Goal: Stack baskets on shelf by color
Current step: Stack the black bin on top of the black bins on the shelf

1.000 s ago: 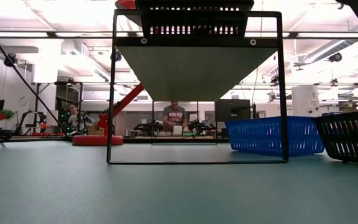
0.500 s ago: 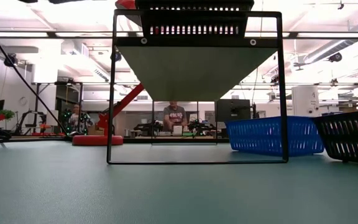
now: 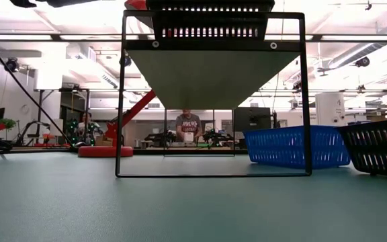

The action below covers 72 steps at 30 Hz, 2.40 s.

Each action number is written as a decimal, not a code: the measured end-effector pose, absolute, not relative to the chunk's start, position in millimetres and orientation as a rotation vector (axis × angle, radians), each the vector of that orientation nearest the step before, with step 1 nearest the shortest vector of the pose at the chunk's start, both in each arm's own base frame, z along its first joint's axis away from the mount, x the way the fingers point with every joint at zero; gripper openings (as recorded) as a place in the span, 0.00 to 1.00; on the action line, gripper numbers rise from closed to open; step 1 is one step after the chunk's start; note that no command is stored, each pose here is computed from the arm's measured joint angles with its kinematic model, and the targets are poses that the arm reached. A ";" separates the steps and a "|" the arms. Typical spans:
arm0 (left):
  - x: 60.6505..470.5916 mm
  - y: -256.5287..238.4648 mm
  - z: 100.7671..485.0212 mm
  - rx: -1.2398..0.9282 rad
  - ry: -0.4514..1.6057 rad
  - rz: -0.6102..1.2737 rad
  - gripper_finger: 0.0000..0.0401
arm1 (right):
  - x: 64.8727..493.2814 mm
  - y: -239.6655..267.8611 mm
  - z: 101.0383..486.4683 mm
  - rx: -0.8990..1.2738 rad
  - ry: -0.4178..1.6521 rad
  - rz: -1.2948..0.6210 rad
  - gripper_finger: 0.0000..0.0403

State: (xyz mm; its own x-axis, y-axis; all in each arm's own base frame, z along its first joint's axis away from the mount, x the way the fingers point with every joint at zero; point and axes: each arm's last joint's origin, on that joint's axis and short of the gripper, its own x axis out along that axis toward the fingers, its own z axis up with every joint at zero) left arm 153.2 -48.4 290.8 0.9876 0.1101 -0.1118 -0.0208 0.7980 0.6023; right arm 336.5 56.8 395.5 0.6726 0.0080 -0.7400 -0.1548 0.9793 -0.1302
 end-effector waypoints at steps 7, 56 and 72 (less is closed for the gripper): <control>147.9 -46.3 291.1 0.634 0.126 0.076 0.17 | 305.4 78.2 377.6 -0.157 0.755 0.053 0.02; 214.1 -74.7 278.9 0.094 -0.080 0.106 0.17 | 204.2 236.3 266.9 0.348 1.235 -0.297 0.02; 205.9 -75.3 291.3 0.066 -0.138 0.093 0.17 | 258.7 262.4 249.9 0.292 1.370 -0.357 0.39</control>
